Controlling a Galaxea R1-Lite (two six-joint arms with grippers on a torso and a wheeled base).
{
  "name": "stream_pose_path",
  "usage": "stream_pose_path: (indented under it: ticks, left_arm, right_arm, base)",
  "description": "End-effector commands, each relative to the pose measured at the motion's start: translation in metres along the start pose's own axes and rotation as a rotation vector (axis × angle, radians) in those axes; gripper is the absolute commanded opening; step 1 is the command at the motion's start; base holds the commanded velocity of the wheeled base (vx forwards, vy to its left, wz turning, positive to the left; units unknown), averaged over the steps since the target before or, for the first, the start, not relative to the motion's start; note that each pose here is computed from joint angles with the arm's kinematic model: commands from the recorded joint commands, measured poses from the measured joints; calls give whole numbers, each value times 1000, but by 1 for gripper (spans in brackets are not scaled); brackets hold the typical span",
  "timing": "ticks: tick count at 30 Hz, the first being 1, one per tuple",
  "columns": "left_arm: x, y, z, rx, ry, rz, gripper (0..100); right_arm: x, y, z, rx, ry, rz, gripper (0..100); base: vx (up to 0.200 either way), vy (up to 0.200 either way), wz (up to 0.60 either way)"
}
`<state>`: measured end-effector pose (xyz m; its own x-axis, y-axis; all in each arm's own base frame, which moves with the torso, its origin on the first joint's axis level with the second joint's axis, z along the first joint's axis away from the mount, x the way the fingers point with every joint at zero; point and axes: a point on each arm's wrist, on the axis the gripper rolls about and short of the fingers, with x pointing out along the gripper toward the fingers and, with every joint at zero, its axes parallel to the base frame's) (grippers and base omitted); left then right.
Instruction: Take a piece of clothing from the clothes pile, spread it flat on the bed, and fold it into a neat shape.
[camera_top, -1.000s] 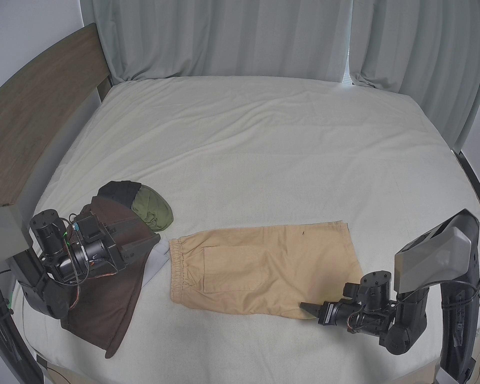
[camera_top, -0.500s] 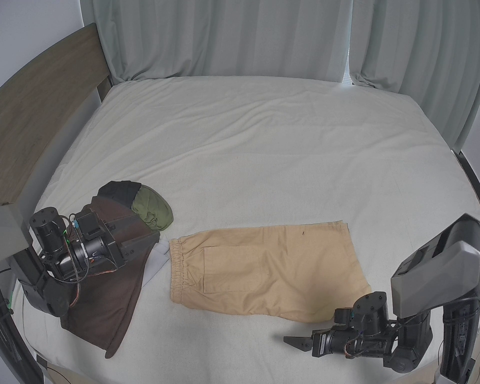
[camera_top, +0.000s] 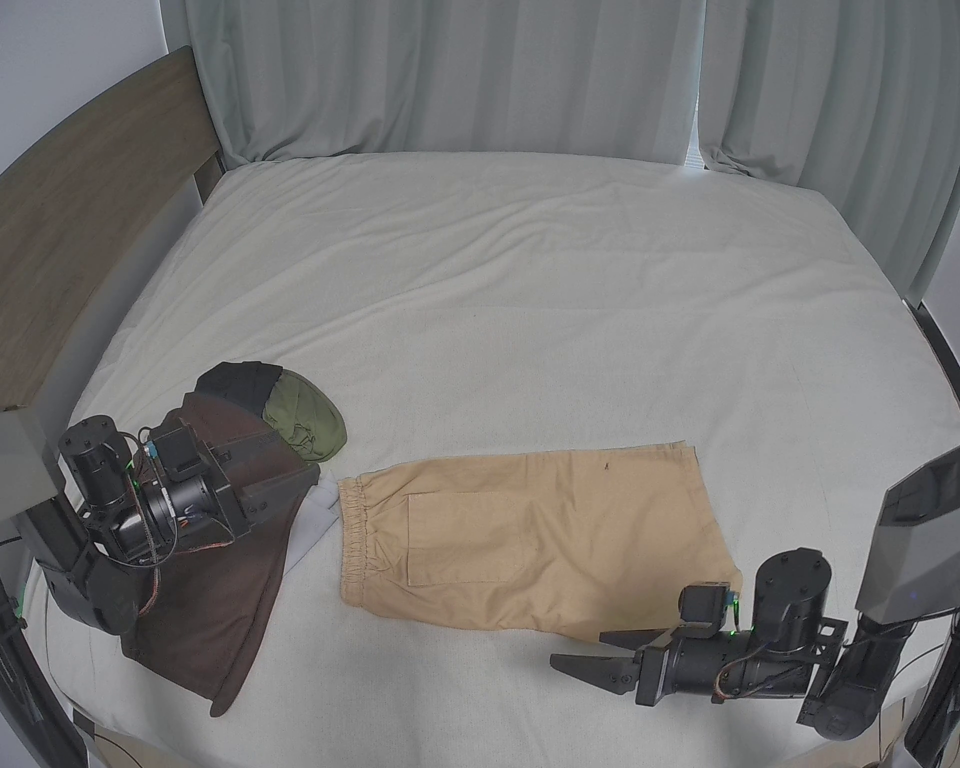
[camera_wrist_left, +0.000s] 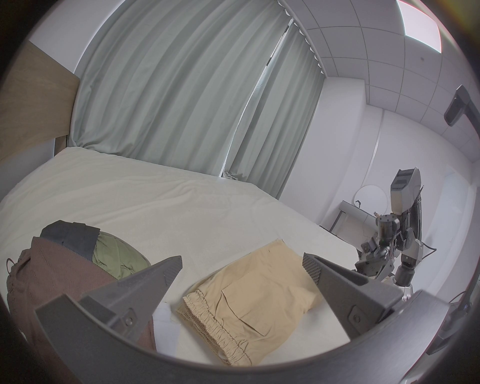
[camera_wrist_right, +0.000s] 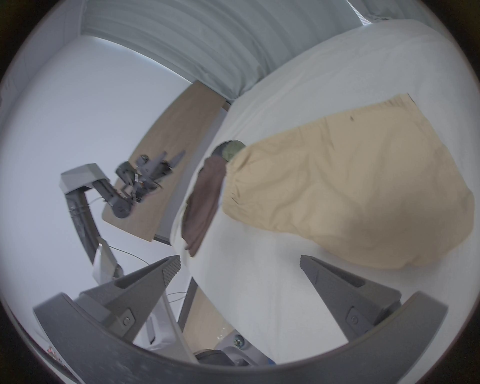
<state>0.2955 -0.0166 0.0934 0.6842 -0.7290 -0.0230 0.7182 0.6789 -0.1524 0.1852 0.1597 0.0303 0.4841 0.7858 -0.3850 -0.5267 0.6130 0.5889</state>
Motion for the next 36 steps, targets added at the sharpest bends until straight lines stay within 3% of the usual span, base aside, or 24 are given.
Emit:
stream_pose_path:
  ticks: [1,10,22,36]
  left_arm:
    - [0,-1,-1,-4,3,0,100]
    - [-3,-4,-8,-31,30,-14,100]
    - [4,2,-33,-92,92,-18,100]
    - [11,13,-67,-186,166,5,100]
  right_arm:
    - [-15,13,27,-38,-104,104,100]
    - [-42,12,58,-73,-193,213,100]
    - [-64,-12,83,-62,-314,141,100]
    - [-63,-14,81,-53,-305,136,100]
  base:
    - [0,0,0]
    - [0,0,0]
    - [0,0,0]
    - [0,0,0]
